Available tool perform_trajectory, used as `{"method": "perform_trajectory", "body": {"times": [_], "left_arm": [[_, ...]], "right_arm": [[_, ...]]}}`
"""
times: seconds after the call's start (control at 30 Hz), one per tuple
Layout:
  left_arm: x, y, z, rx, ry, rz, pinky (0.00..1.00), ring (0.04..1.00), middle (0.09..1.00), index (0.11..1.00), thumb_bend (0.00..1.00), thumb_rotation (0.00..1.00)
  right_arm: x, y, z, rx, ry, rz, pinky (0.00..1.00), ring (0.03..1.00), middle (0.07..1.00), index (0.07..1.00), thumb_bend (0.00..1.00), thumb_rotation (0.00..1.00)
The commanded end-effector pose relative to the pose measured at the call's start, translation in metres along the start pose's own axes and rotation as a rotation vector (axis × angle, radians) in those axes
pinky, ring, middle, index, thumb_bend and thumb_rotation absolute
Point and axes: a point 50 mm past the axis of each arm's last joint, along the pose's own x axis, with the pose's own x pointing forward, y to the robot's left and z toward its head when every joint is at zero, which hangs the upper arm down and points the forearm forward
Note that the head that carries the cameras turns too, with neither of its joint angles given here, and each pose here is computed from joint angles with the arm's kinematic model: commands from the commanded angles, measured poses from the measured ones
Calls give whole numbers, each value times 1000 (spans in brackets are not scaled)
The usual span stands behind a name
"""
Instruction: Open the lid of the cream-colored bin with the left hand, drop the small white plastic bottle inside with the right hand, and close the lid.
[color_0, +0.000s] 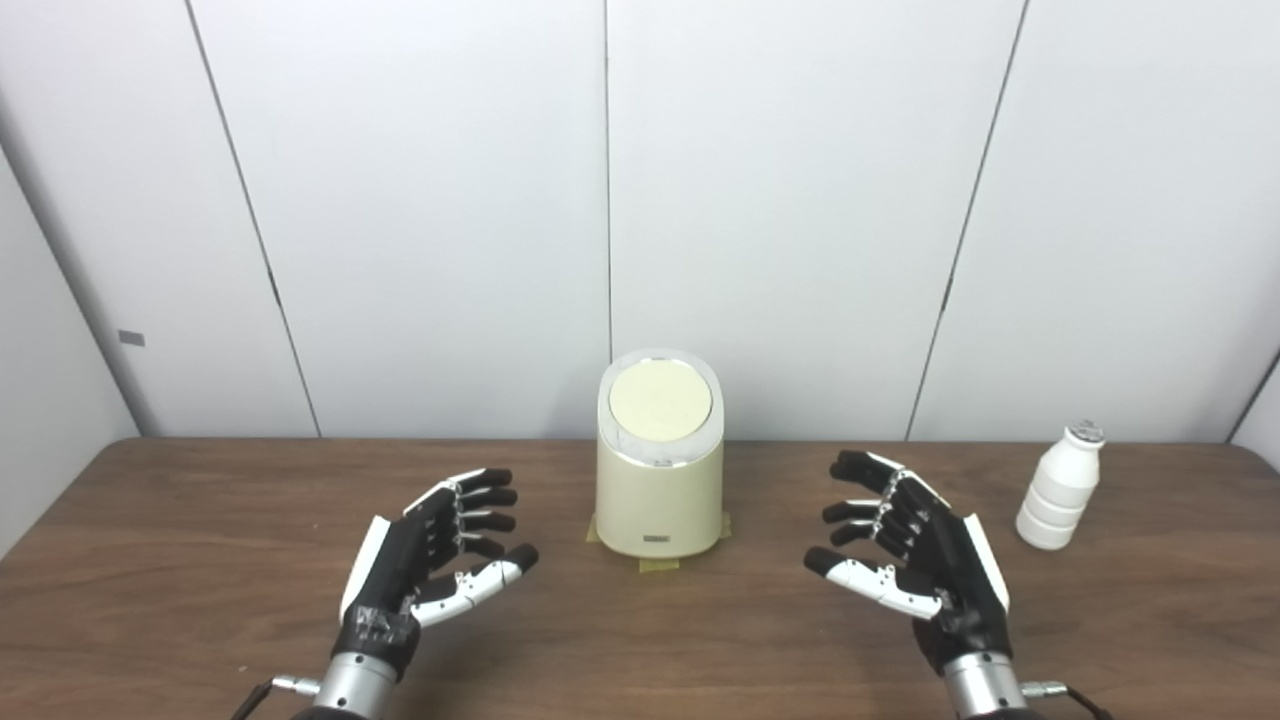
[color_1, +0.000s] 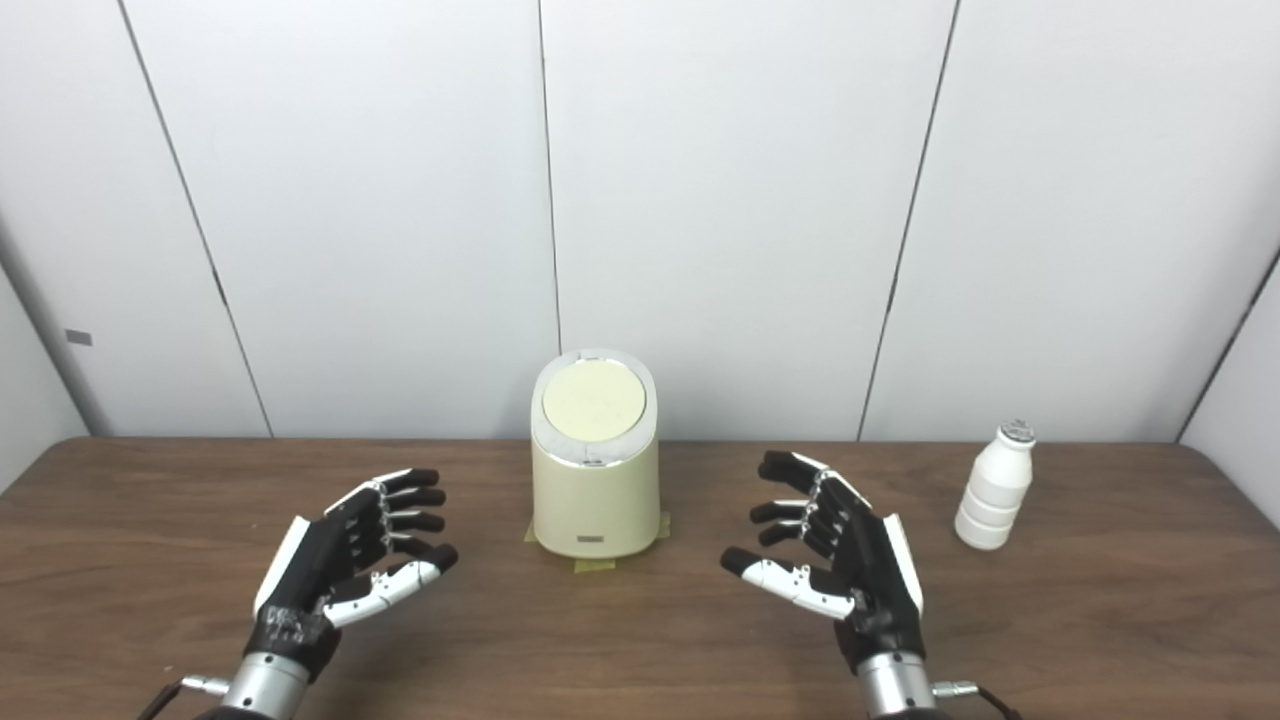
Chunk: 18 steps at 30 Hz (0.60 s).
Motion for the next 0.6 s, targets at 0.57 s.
{"method": "perform_trajectory", "body": {"times": [0.57], "left_arm": [[16,-6,22,-3,-97,26,537,660,730,769,695,159]], "right_arm": [[13,0,11,22,-67,7,486,575,737,739,801,155]]}}
